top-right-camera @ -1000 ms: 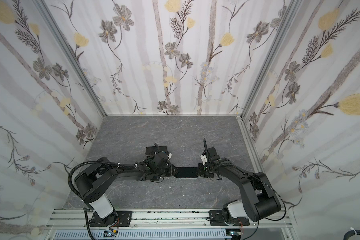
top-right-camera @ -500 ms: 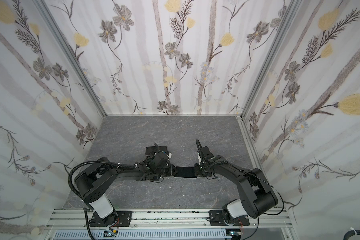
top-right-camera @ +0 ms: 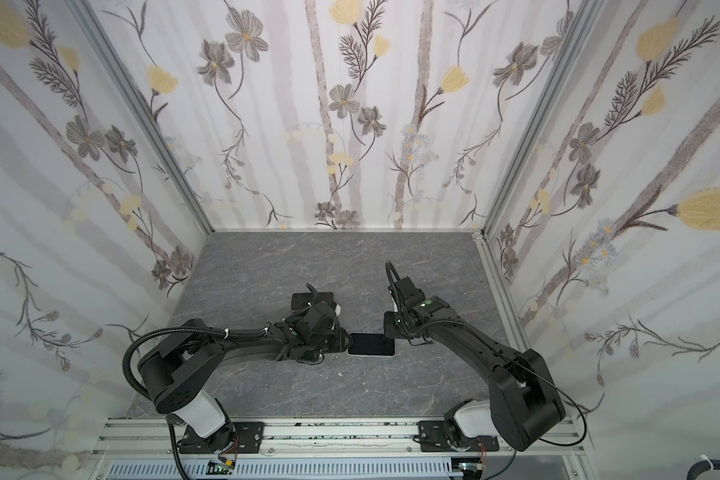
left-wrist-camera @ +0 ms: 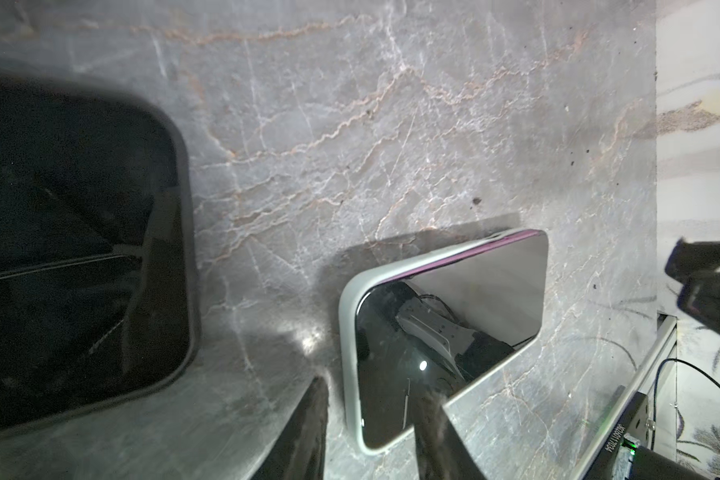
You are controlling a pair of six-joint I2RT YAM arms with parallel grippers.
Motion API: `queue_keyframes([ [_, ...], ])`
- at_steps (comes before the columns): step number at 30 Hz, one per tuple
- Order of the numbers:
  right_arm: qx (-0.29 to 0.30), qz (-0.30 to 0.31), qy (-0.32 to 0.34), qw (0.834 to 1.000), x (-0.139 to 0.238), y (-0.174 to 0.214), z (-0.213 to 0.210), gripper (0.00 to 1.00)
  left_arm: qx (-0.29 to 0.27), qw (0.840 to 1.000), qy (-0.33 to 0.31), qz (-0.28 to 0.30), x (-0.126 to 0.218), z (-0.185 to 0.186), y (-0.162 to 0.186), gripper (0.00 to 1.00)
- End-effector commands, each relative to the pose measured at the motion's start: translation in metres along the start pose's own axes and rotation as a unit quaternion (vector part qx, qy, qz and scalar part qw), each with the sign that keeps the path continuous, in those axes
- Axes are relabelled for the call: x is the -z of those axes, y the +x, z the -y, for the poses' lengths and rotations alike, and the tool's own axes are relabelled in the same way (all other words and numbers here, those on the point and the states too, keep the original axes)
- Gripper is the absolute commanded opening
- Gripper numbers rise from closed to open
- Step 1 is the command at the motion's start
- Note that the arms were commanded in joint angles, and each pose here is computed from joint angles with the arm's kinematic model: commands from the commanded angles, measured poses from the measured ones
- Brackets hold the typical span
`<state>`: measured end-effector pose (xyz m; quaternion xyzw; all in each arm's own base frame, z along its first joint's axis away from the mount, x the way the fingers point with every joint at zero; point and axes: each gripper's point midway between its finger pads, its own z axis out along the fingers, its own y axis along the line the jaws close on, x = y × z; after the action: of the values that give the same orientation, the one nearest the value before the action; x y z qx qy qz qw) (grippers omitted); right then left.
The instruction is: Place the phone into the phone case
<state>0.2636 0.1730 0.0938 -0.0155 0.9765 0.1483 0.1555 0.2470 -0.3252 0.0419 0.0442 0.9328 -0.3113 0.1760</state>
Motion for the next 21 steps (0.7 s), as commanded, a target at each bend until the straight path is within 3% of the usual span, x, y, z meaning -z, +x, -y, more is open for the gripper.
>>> queue_keyframes([
  [1,0.005,-0.010,0.005,1.000,0.002,0.001,0.003,0.35,-0.010,1.000,-0.010,0.007,0.004,0.001,-0.007,0.35],
  [21,0.024,-0.060,-0.010,0.998,-0.022,-0.003,0.009,0.37,-0.020,0.999,-0.019,0.022,0.011,0.003,-0.034,0.37],
])
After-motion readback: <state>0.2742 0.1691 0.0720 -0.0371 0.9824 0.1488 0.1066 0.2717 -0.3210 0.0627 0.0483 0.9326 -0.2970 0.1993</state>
